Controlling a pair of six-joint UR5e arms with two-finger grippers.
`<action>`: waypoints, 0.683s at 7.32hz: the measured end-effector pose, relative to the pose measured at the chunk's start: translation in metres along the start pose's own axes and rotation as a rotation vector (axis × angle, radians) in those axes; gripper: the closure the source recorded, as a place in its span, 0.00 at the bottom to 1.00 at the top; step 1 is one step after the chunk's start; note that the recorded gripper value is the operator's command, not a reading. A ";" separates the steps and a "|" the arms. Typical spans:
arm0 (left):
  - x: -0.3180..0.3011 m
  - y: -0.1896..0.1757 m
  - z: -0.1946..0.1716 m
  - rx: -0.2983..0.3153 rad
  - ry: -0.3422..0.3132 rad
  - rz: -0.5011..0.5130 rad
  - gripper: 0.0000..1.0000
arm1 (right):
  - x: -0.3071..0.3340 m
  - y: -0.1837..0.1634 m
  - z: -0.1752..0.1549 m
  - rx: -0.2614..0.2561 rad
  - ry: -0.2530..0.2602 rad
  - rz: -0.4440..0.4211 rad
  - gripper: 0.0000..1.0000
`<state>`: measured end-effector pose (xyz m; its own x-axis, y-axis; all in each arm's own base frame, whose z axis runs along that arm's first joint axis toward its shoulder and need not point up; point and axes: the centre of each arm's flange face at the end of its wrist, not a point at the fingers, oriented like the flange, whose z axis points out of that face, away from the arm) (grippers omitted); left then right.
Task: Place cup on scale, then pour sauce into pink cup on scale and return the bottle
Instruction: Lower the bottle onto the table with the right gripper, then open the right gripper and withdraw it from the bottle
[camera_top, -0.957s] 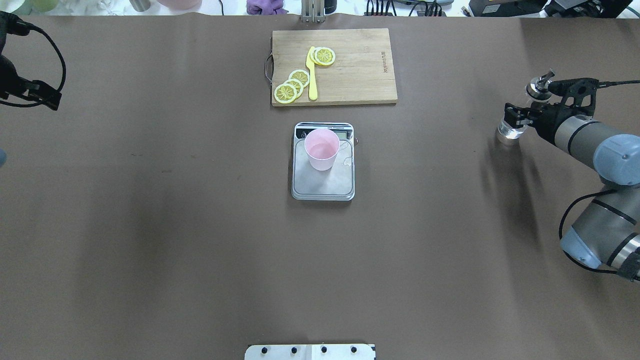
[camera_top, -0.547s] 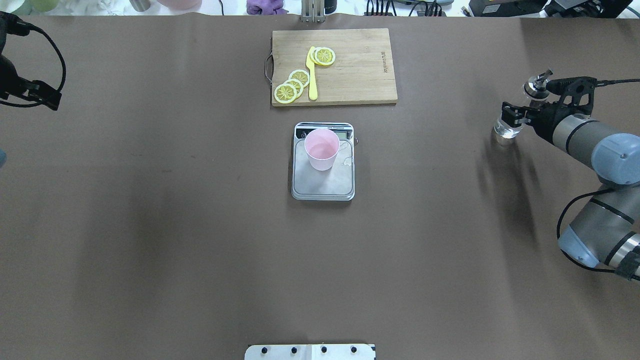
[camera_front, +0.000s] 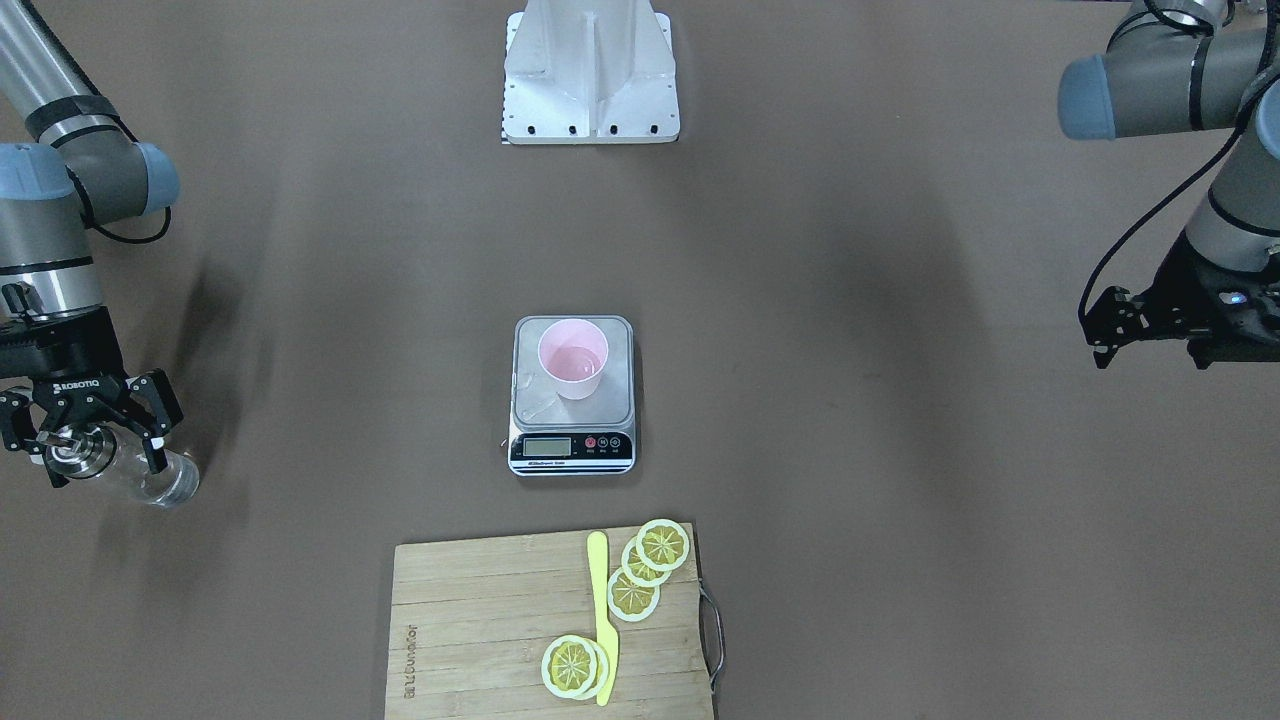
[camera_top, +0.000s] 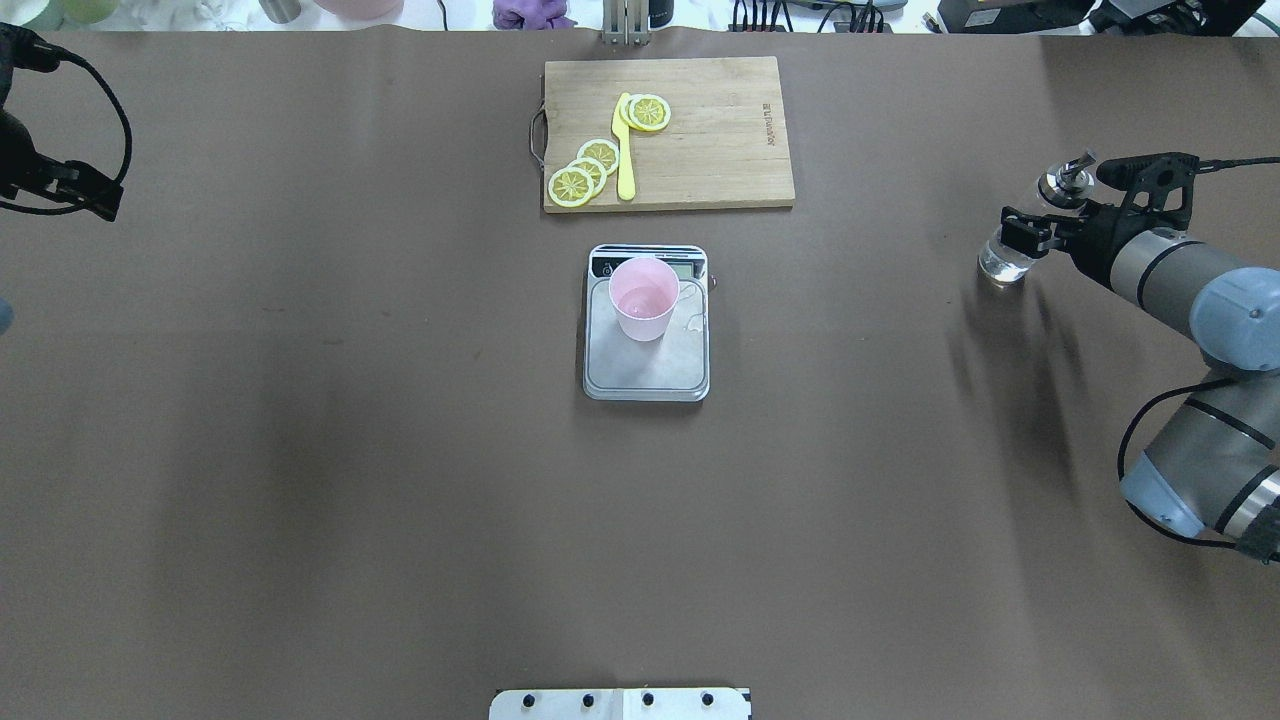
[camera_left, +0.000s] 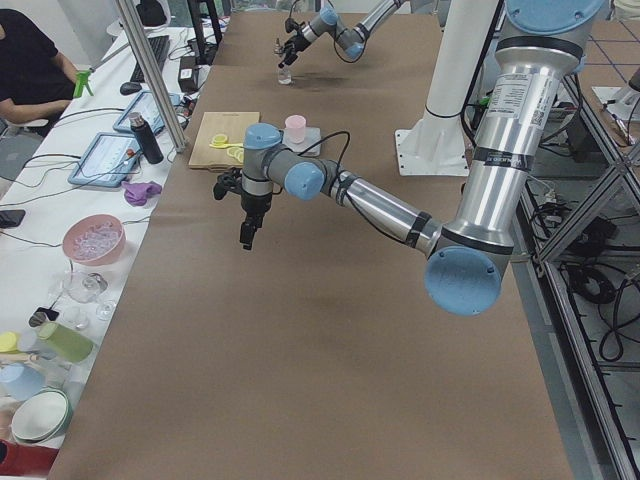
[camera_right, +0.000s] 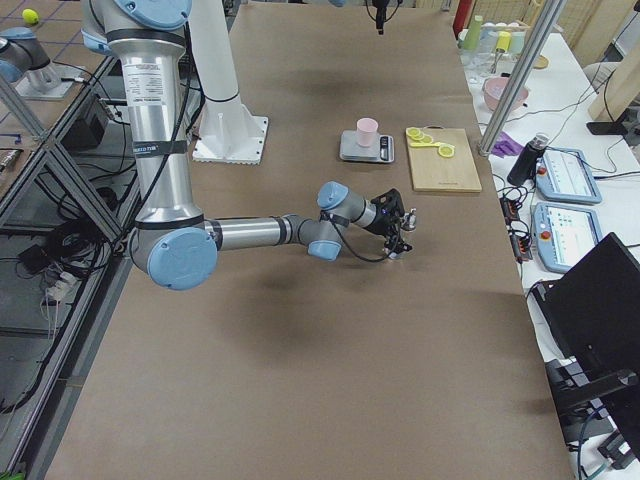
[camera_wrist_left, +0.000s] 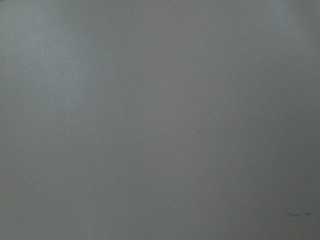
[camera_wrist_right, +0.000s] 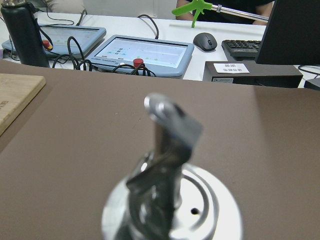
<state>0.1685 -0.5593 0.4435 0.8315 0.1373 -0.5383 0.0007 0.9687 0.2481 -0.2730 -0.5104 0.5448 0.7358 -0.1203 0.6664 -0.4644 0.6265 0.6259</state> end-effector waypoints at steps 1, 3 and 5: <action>0.000 0.000 0.000 0.000 0.000 0.000 0.02 | 0.003 0.000 -0.008 0.002 -0.003 0.002 0.00; -0.001 0.000 0.002 -0.004 -0.003 -0.002 0.02 | 0.005 0.000 -0.029 -0.004 -0.028 0.013 0.00; -0.002 0.000 0.004 -0.007 -0.004 -0.001 0.02 | 0.003 -0.001 -0.051 -0.026 -0.071 0.018 0.00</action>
<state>0.1695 -0.5602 0.4478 0.8338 0.1351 -0.5354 -0.0021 0.9704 0.2416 -0.2455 -0.4723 0.5253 0.6898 -0.1626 0.7055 -0.4642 0.6485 0.6033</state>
